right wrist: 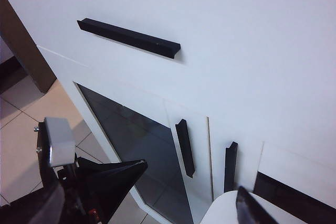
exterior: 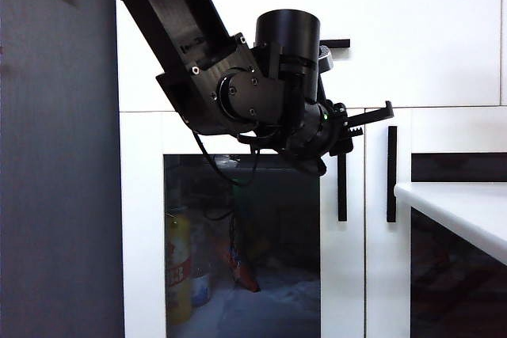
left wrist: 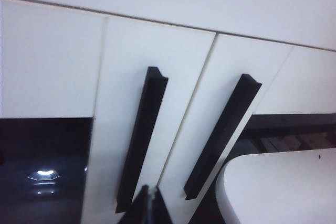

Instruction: Open the left door of the white cabinet, pick up a can of beverage from the table on the right, place it inside the cabinet, and finally close the cabinet door.

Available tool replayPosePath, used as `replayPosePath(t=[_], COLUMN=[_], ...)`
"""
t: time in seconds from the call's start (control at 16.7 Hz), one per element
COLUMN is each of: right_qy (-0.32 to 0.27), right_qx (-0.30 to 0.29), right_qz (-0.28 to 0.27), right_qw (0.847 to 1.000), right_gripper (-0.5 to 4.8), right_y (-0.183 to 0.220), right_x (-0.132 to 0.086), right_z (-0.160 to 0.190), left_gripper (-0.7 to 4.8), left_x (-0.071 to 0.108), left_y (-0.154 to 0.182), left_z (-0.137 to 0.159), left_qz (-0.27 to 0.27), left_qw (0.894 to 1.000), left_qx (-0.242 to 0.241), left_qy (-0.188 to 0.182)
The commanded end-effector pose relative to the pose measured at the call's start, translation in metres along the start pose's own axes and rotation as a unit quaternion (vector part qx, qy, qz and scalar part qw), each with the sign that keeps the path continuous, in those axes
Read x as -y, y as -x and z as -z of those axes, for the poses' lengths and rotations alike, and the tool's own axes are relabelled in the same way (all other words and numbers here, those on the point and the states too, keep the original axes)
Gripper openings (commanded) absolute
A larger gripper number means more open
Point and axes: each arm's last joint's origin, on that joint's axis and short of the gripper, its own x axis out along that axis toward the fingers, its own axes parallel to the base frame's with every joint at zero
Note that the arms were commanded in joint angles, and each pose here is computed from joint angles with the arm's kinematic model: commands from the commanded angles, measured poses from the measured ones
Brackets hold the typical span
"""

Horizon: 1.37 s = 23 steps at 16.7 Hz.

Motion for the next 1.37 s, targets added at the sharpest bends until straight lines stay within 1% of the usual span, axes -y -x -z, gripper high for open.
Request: replayPosePath(t=[0.06, 0.3, 0.48, 0.54, 0.6, 0.72, 0.78, 0.84, 0.9, 0.96, 1.13, 1.25, 1.31, 1.37], right_qy=[0.011, 0.019, 0.022, 0.029, 0.03, 0.031, 0.031, 0.031, 0.031, 0.031, 0.031, 0.033, 0.034, 0.035], right_qx=[0.013, 0.022, 0.021, 0.02, 0.02, 0.02, 0.02, 0.02, 0.02, 0.02, 0.02, 0.02, 0.02, 0.02], right_qz=[0.002, 0.002, 0.002, 0.01, 0.013, 0.013, 0.013, 0.013, 0.013, 0.013, 0.013, 0.013, 0.013, 0.013], right_qw=[1.0, 1.0, 1.0, 0.999, 0.999, 0.999, 0.999, 0.999, 0.999, 0.999, 0.999, 0.999, 0.999, 0.999], right_gripper=[4.18, 4.18, 4.18, 4.18, 4.18, 4.18, 4.18, 4.18, 4.18, 4.18, 4.18, 4.18, 4.18, 4.18], right_y=[0.002, 0.002, 0.001, 0.001, 0.001, 0.001, 0.001, 0.001, 0.001, 0.001, 0.001, 0.001, 0.001, 0.001], right_x=[-0.001, -0.001, -0.001, 0.0, 0.0, 0.0, 0.0, 0.0, 0.0, 0.0, 0.0, 0.0, 0.0, 0.0], right_z=[-0.004, -0.006, -0.006, -0.006, -0.006, -0.005, -0.005, -0.005, -0.005, -0.005, -0.005, -0.005, -0.005, -0.005], left_gripper=[-0.05, -0.05, 0.03, 0.95, 1.56, 1.64, 2.15, 2.82, 3.96, 4.1, 4.01, 3.98, 3.89, 3.52], left_x=[0.002, 0.002, 0.002, 0.002, 0.005, 0.014, 0.018, 0.019, 0.021, 0.022, 0.022, 0.019, 0.019, 0.019], left_y=[0.0, 0.0, -0.002, -0.006, -0.012, -0.027, -0.034, -0.038, -0.045, -0.05, -0.06, -0.066, -0.068, -0.071], left_z=[-0.004, -0.005, -0.002, 0.004, 0.01, 0.015, 0.015, 0.014, 0.014, 0.013, 0.01, 0.012, 0.014, 0.017], left_qz=[0.005, 0.005, 0.01, 0.008, 0.007, -0.01, -0.033, -0.05, -0.064, -0.065, -0.076, -0.081, -0.082, -0.083], left_qw=[1.0, 1.0, 1.0, 1.0, 1.0, 1.0, 0.999, 0.998, 0.998, 0.998, 0.996, 0.996, 0.996, 0.996], left_qx=[0.007, 0.01, 0.025, 0.021, 0.018, 0.025, 0.022, 0.019, 0.014, 0.015, 0.027, 0.031, 0.032, 0.033], left_qy=[0.002, 0.004, 0.013, 0.011, 0.011, 0.004, -0.008, -0.016, -0.019, -0.019, -0.028, -0.027, -0.027, -0.026])
